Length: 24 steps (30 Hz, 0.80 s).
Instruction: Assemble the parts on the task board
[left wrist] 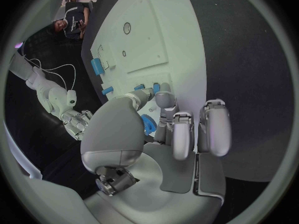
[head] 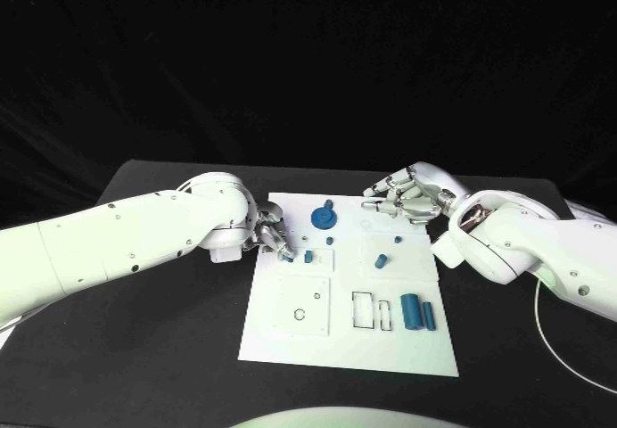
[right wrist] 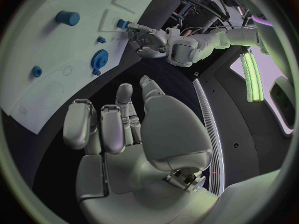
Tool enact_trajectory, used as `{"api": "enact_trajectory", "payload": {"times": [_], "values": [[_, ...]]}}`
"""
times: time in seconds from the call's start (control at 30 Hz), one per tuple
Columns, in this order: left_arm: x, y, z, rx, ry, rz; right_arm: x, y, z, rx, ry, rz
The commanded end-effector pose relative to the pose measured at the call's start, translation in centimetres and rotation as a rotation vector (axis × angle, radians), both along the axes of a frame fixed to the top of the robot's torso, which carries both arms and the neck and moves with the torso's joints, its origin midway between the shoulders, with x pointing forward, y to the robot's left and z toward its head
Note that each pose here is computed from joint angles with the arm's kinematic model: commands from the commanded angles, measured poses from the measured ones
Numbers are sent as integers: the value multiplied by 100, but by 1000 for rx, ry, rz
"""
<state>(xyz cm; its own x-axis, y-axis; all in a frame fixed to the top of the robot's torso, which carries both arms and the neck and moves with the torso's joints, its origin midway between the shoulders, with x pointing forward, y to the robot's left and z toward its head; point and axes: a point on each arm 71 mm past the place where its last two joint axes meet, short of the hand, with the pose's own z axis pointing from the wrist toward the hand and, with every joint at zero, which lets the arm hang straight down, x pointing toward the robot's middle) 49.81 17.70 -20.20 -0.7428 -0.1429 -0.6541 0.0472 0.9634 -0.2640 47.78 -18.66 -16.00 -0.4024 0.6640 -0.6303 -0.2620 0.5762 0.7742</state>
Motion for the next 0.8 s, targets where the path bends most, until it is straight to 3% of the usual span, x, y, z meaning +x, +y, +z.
{"api": "enact_trajectory", "payload": {"times": [0.03,0.8], "values": [[-27,-28,-57,36,32,-17,-9,17,-6,-5,3,16],[21,-103,-100,58,47,-21,-12,15,-7,-6,5,18]]}}
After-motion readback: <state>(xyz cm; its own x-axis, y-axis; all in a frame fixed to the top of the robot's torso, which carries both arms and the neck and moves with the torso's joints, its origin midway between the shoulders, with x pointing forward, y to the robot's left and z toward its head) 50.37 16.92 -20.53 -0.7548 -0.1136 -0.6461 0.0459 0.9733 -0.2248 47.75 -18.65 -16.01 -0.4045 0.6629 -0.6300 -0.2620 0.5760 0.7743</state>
